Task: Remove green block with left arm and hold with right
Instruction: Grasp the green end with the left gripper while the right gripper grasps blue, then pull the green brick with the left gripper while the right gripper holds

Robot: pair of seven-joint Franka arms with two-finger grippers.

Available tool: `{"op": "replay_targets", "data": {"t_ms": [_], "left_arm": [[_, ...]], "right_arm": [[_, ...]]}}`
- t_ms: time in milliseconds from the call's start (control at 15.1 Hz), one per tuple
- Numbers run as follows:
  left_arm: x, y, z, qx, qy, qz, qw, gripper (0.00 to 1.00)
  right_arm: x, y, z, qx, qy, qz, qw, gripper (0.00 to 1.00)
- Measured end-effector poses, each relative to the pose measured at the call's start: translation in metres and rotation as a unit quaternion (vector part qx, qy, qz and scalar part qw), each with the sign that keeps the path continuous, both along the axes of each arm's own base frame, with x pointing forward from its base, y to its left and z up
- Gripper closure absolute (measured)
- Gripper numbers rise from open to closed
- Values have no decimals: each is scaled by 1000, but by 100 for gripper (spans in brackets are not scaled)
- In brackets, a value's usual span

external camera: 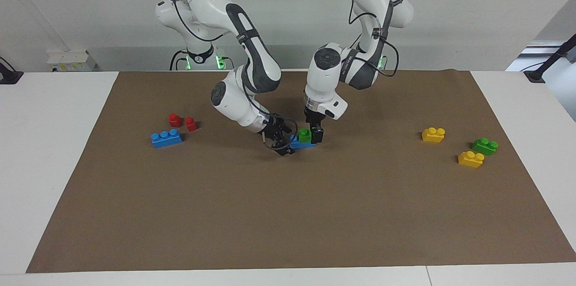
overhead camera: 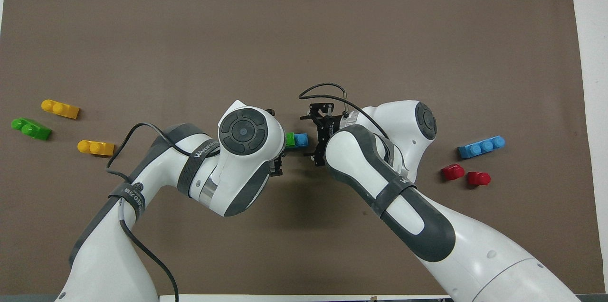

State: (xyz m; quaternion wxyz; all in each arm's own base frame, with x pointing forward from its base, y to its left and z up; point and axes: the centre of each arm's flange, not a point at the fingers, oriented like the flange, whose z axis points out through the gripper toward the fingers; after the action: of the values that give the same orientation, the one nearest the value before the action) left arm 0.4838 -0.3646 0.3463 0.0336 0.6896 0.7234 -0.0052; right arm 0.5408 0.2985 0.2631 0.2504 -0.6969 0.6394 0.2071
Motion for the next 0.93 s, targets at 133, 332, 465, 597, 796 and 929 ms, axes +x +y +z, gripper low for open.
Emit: {"op": "replay_targets", "data": {"t_ms": [133,332,465,597,796,929], "left_arm": [[0,0,1,0,-1,0,1000,0],[1,0,1,0,-1,2,1000,0],[1,0,1,1,-3,1,1000,0],[1,1,1,3,-4,0,1000,0],[2,1,1,3,-5,0,1000,0],[2,1,1,4,-5,0,1000,0]], "right_arm": [[-1,2,-2,-1,0,1,1000,0],[-3,5,-2,0,1,1,1000,10],[-4,7,-2,1,1,1,1000,17],[-3,6,-2,6,1,-12,1000,39],[-4,3,-4,5,0,-22,1000,65],[-4,3,-4,5,-1,-22,1000,65]]}}
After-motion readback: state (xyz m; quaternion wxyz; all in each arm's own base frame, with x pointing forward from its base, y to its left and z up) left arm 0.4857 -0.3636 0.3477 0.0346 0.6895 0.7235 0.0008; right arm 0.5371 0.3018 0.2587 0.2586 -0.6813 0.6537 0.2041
